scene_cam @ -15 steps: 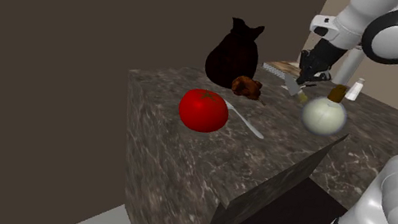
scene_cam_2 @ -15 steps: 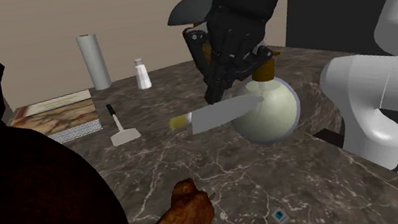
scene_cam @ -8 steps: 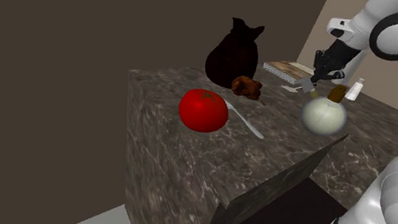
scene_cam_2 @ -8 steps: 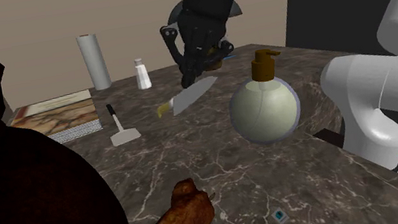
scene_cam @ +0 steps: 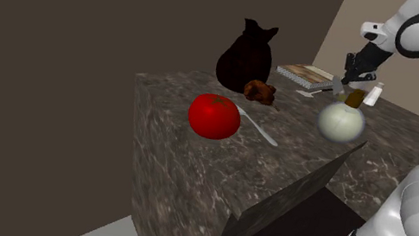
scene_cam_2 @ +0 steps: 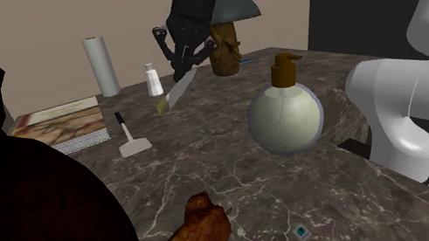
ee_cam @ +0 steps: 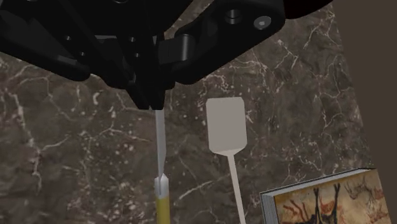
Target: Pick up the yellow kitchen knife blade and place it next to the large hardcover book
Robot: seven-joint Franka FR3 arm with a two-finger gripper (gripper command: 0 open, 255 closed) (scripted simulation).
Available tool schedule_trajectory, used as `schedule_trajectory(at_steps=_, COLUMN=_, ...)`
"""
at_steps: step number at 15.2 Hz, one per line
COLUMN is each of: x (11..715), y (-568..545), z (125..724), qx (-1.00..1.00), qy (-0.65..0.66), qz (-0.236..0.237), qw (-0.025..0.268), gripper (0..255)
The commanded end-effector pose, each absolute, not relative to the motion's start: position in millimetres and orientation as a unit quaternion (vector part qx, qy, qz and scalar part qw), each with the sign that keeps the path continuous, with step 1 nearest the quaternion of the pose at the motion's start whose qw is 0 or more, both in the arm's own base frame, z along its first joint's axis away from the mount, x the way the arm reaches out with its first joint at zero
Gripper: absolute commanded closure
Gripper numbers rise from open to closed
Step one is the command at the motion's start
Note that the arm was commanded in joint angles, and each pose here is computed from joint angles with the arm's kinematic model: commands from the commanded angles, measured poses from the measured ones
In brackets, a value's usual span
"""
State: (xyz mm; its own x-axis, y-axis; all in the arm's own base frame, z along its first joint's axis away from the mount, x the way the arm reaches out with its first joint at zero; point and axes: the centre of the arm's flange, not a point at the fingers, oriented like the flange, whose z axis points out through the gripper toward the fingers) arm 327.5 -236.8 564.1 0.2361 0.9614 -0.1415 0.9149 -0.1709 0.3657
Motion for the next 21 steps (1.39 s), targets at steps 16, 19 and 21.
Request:
schedule_trajectory(at_steps=16, x=323, y=-356, z=522, qx=0.762, qy=0.615, qz=0.06, qw=0.191, gripper=255)
schedule_trajectory(at_steps=19, x=323, y=-356, z=506, qx=0.762, qy=0.615, qz=0.06, qw=0.191, gripper=255)
schedule_trajectory(at_steps=21, x=323, y=-356, z=495, qx=0.762, qy=0.615, qz=0.06, qw=0.191, gripper=255)
